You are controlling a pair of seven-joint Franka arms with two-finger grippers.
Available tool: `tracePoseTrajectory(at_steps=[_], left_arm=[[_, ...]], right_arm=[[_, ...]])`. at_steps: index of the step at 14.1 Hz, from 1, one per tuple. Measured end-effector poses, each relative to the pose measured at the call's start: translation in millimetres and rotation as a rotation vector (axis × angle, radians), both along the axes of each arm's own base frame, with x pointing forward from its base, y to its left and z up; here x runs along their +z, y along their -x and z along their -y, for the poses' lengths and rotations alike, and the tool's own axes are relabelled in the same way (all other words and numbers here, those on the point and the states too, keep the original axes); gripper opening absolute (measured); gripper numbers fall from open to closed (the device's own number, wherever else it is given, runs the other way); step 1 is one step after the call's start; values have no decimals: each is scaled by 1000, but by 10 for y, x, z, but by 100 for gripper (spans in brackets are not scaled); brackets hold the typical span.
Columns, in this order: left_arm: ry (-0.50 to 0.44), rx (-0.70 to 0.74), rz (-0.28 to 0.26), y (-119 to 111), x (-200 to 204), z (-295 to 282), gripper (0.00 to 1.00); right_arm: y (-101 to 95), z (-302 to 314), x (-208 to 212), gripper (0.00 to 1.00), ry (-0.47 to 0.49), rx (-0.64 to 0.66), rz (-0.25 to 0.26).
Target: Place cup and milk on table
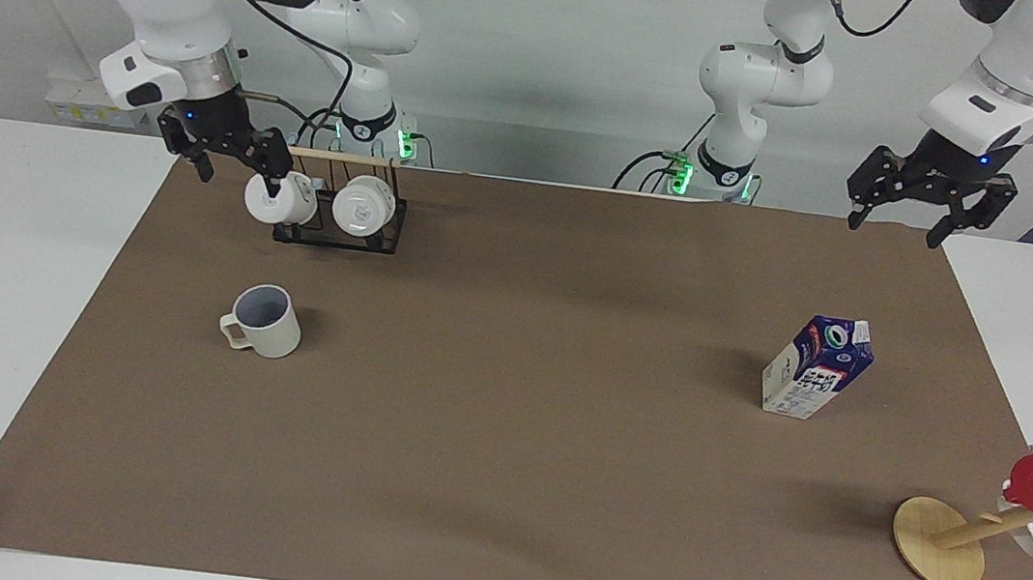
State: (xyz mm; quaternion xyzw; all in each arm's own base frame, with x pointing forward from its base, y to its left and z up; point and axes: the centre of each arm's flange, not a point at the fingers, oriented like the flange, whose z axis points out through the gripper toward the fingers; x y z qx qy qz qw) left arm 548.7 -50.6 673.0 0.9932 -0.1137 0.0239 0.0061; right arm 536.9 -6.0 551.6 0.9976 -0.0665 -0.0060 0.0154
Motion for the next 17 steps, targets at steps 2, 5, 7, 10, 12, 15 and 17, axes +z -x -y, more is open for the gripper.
tracePoseTrajectory(at_steps=[2, 5, 7, 10, 12, 15, 17], left_arm=[[0, 0, 0, 0, 0, 0, 100], [0, 0, 0, 0, 0, 0, 100], [0, 0, 0, 0, 0, 0, 100], [0, 0, 0, 0, 0, 0, 100], [0, 1, 0, 0, 0, 0, 100], [0, 1, 0, 0, 0, 0, 100], [0, 1, 0, 0, 0, 0, 100]], right_arm=[[-138, -52, -323, 100, 0, 11, 0], [-305, -138, -884, 100, -1, 29, 23], [-327, -159, -1235, 100, -2, 35, 27], [-318, -161, -1512, 100, -3, 36, 28], [-295, -161, -1592, 100, -3, 37, 25], [-284, -164, -1881, 100, -5, 39, 50], [-270, -164, -2060, 100, -5, 40, 44]])
